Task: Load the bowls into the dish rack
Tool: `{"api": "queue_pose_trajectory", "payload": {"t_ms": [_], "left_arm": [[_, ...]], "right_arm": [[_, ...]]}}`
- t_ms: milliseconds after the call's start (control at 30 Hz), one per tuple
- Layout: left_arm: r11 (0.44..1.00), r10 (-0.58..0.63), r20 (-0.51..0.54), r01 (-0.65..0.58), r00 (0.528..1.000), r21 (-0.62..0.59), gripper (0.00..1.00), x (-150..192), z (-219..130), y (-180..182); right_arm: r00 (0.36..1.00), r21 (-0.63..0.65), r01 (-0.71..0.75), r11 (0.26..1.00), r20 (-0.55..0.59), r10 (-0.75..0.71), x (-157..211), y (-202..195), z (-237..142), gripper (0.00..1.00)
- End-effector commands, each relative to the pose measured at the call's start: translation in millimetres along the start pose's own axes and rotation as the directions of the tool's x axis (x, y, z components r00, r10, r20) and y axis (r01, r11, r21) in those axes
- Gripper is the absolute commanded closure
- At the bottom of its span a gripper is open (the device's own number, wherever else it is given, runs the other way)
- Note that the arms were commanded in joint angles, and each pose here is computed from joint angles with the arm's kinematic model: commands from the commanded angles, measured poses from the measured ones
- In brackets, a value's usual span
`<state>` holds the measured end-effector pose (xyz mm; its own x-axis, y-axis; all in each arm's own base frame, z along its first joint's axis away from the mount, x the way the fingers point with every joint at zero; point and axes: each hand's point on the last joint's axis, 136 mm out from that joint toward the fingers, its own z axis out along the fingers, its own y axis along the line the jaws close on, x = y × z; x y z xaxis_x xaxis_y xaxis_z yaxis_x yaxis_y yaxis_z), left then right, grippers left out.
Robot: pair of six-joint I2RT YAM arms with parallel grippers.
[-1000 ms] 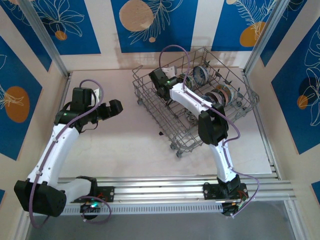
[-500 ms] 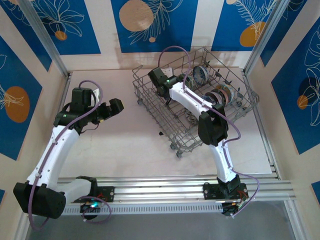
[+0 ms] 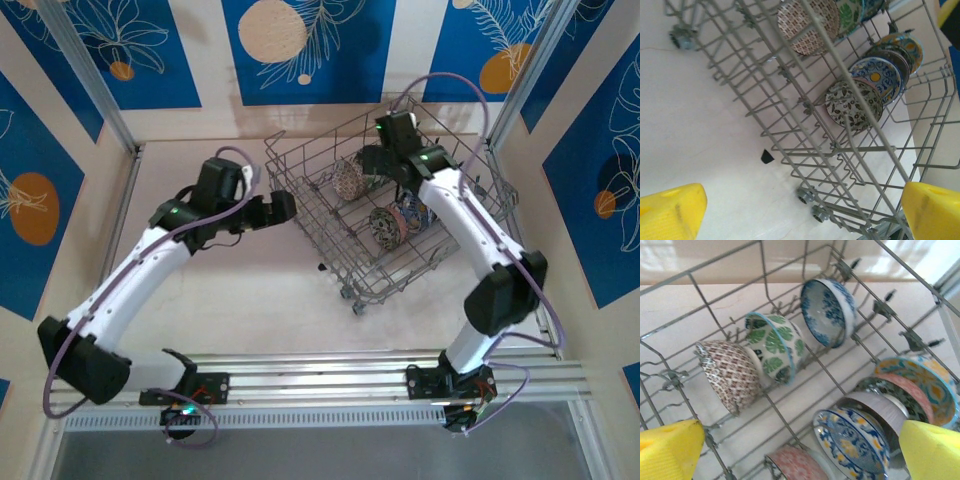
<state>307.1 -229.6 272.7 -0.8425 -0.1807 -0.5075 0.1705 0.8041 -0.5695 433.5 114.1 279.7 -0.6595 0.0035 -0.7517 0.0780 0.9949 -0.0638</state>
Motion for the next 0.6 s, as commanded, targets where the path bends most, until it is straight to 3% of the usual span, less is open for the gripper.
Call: {"api": "queue_pose_trajectory", "payload": {"t_ms": [0,300,567], "left_arm": [[0.998,0.047,0.015,-0.046,0.999,-0.033,0.01,-8,18,-20],[0.967,0.116,-0.059,-0.126,0.991,-0.222,0.07,-11,63,-24],[0.935,0.151,-0.163,-0.195,0.975,-0.297,0.31,-7,82,-14]], "right_arm": [[0.997,-0.094,-0.024,0.995,-0.073,0.017,31,2,1,0.00],[0.988,-0.144,-0.133,0.981,-0.100,0.119,68,-46,-19,0.00],[0.974,-0.192,-0.208,0.959,-0.131,0.185,89,-74,-20,0.00]]}}
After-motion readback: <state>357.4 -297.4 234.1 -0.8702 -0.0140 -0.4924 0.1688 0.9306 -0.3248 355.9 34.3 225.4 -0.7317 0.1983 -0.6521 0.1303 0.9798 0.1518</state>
